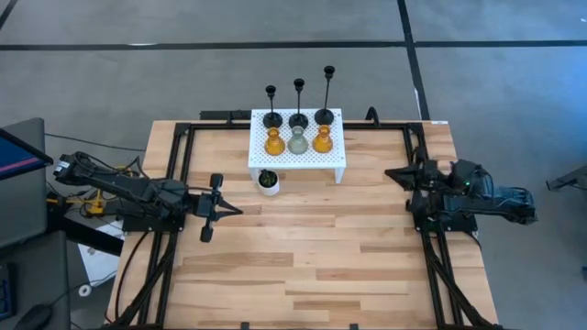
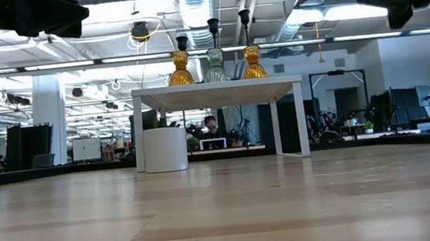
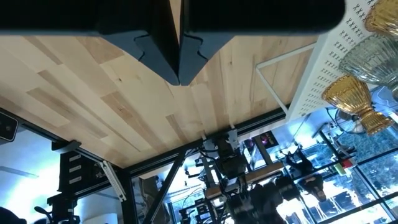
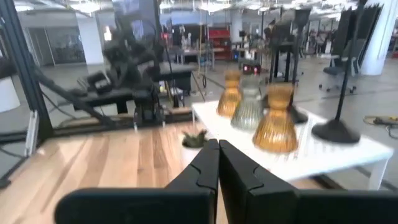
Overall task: Pick & Place candle stick holders
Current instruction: Return to Home Position
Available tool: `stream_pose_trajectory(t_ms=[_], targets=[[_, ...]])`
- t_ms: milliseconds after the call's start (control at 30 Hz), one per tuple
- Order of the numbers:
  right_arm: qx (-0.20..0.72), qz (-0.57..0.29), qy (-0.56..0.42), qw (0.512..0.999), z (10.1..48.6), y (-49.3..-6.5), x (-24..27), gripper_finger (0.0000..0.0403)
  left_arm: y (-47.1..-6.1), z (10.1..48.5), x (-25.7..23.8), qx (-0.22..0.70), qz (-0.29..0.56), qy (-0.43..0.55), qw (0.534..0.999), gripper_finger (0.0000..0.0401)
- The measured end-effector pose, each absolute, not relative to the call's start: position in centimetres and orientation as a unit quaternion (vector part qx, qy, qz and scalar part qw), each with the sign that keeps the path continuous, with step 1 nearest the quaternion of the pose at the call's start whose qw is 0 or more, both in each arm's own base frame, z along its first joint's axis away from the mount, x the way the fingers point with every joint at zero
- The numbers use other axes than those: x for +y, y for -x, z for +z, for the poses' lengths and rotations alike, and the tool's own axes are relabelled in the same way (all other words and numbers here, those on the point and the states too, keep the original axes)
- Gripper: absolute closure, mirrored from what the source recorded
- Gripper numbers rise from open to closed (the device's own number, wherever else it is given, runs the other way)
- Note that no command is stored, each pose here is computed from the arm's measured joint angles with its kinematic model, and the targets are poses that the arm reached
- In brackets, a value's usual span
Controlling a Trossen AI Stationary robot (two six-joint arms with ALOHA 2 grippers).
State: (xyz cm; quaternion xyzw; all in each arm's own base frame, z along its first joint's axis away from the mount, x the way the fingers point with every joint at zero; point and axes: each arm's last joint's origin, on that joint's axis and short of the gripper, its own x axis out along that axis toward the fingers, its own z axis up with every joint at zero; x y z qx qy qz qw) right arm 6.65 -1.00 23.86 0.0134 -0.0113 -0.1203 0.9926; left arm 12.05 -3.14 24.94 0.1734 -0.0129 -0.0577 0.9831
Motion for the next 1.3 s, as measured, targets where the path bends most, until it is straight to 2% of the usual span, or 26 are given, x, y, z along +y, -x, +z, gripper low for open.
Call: stream_pose_trajectory(t_ms=[167, 700, 1067, 1300], targets=[[0.008, -0.119, -0.031, 0.992, 21.1, -7.9, -1.1, 0.0403, -12.1, 25.0, -3.1, -0.015, -0.057, -0.173, 0.983, 0.0394], [0.03, -0.066, -0.04, 0.997, 17.2, -9.3, -0.9, 0.0403, -12.0, 25.1, -3.1, -0.021, -0.056, -0.162, 0.985, 0.0393], [0.026, -0.038, -0.015, 0.999, 17.0, -9.5, -0.7, 0.0403, -12.0, 25.1, -3.1, -0.021, -0.057, -0.145, 0.988, 0.0392], [0.025, -0.039, -0.043, 0.998, 17.0, -9.5, -0.7, 0.0403, -12.0, 25.1, -3.1, -0.02, -0.057, -0.138, 0.989, 0.0396]])
